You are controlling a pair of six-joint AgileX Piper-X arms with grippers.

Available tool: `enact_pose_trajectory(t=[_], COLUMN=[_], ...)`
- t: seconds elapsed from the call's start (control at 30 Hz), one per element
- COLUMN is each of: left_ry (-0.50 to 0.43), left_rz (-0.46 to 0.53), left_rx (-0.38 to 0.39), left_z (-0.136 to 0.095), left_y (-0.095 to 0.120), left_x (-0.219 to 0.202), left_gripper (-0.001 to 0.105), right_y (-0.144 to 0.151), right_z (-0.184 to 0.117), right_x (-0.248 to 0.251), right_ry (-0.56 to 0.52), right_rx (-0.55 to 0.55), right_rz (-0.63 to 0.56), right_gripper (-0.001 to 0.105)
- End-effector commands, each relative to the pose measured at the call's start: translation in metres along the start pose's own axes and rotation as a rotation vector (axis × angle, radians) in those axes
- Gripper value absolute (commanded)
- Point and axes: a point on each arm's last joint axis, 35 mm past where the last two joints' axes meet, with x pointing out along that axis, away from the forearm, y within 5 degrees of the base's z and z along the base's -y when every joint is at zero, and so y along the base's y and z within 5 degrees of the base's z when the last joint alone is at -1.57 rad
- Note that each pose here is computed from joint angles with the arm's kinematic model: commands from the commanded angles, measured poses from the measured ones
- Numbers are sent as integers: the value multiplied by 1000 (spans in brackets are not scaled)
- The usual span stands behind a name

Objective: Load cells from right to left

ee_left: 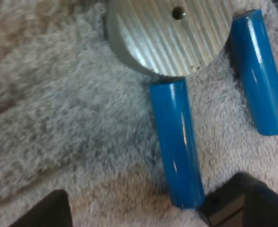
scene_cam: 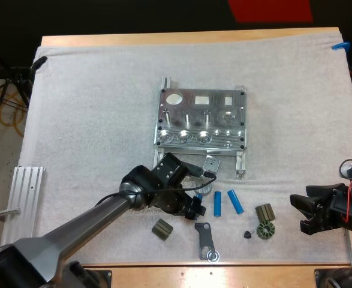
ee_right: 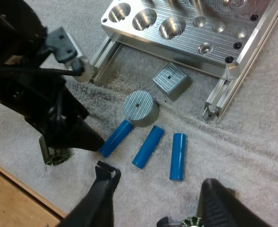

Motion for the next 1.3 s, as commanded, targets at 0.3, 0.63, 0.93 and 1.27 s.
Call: enact_pose_trajectory(t=[0.3,0.63,0.93,1.27], left_ry=[-1,-60,-88,-53], left_rz=[79,60,98,107], left_rx=[80,17,33,51], left_z=[-13,-6,-6,-7], left_y=[-22,-26,-24,-22], left_x=[30,33,33,36], left_gripper=[72,72,55,18], right_y=[1,1,1,1], right_z=[2,2,2,2], right_x=[-3,-3,-3,-3], right_ry=[-13,-13,-13,-13], right_rx=[-15,-15,-20,-34], right_rz=[9,9,9,9], right_gripper=[43,43,43,43])
